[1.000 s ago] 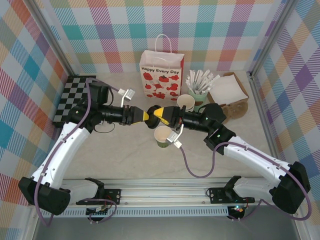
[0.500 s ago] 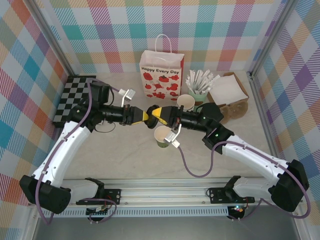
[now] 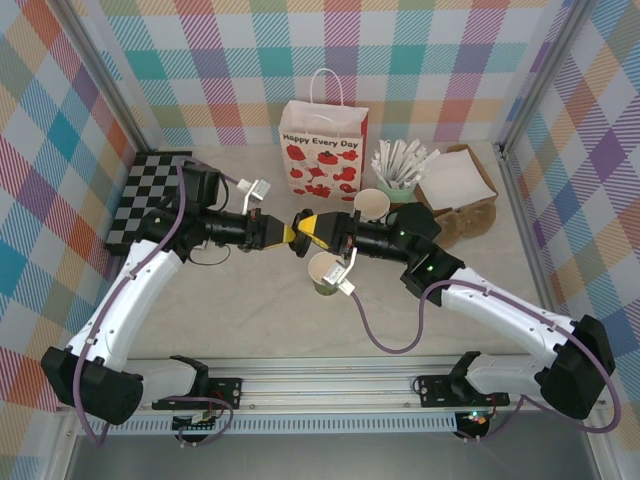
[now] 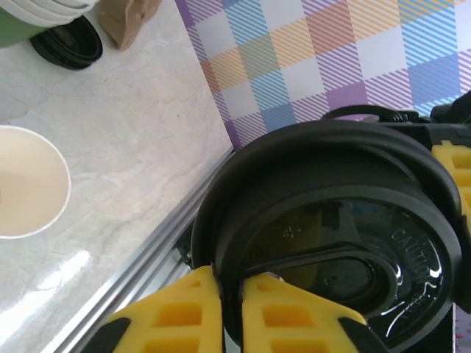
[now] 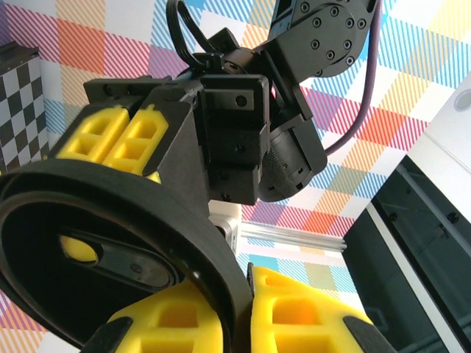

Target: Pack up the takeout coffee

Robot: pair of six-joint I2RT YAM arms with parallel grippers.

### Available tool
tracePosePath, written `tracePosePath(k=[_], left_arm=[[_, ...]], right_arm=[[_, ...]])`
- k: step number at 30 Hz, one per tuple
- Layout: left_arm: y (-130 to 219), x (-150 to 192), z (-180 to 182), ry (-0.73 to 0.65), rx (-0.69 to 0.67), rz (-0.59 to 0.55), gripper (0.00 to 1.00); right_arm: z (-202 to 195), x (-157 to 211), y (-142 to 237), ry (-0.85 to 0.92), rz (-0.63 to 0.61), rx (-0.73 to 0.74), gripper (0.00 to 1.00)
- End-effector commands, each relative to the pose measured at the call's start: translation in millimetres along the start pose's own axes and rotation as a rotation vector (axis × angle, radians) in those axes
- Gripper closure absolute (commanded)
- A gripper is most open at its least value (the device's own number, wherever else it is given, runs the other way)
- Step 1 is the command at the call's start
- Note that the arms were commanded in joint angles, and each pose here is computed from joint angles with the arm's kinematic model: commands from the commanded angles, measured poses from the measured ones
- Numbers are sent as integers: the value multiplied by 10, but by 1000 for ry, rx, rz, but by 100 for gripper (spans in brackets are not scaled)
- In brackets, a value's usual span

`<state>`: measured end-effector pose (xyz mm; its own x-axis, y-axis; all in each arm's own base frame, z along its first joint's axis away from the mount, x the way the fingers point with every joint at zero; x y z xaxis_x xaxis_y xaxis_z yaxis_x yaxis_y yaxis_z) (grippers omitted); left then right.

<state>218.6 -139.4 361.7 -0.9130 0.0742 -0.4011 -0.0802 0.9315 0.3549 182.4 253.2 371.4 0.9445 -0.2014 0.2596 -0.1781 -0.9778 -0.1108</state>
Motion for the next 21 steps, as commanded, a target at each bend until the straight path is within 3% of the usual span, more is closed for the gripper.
tracePosePath(k=[1,9,13,16,19,21], left_arm=[[10,2,-52,-33,37,14,100],[-5,-32,-2,-24,-11,-7,100],[-3,-69,57,-29,-88,-49,100],[0,-112,169,4,-217,-97,100],[-10,-151,307,49,-333,-134,100],[-10,-155,386,71,-397,-153,100]], right_arm=[[-37,-23,-76,5,-22,2,100],[22,-23,-79,-27,-15,-38,97],[114,-16,-75,-133,16,-110,62],[150,14,-51,-322,80,-167,44],[269,56,-6,-494,175,-257,33],[350,60,61,-631,230,-325,14]])
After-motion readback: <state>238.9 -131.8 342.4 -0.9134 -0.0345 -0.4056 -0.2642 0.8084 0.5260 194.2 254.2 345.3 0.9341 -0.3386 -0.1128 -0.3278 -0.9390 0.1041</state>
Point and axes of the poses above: each hand's point on the last joint's axis, 136 mm out from that joint toward the fingers, its own y axis back along the fingers, its own z axis along the line the jaws close on, x = y × z, the point moved 10 cm from there along y, back along the fingers, and after that the axes turned 1 degree about -y, right-handed, at the moved point
